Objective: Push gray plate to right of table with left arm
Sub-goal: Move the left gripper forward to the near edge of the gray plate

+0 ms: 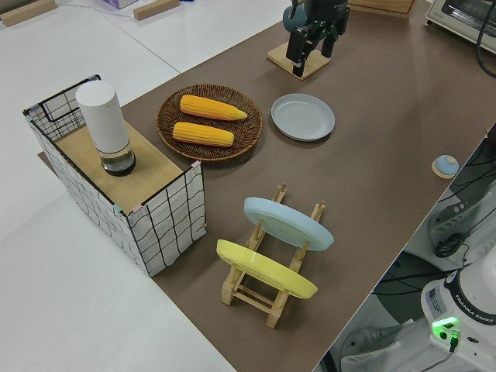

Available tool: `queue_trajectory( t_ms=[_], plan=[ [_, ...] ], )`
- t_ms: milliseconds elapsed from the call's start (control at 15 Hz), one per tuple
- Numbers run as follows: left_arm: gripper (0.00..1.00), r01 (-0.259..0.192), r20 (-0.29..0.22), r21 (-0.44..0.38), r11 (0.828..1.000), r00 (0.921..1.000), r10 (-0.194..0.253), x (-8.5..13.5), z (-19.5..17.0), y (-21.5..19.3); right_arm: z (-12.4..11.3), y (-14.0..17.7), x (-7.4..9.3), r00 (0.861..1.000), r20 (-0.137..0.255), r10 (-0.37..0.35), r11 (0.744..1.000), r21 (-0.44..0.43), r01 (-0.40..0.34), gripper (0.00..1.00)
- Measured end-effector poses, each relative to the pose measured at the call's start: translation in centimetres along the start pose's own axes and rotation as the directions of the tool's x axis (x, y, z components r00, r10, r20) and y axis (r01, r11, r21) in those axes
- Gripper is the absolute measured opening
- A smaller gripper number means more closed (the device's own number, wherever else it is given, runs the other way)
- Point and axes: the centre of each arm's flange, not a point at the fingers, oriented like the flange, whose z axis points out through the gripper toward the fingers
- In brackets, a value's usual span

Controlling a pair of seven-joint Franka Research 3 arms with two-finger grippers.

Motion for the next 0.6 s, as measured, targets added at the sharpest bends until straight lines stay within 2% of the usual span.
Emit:
queue_trajectory(
  t_ms=[133, 267, 600],
  plan=[
    [1.00, 0.072, -0.005, -0.011, 0.997, 0.9974, -0.072, 1.2, 1.1, -0.2, 0.0, 0.0, 0.0, 1.000, 0.000, 0.000, 1.000, 0.000, 0.000, 0.99],
    [1.00, 0.138, -0.008, -0.031, 0.990, 0.9903, -0.139, 2.0, 1.9, -0.2, 0.0, 0.0, 0.0, 1.000, 0.000, 0.000, 1.000, 0.000, 0.000, 0.99],
    [1.00, 0.220, 0.000, -0.044, 0.974, 0.9754, -0.221, 3.4, 4.9, 0.0, 0.0, 0.0, 0.0, 1.000, 0.000, 0.000, 1.000, 0.000, 0.000, 0.99]
  ],
)
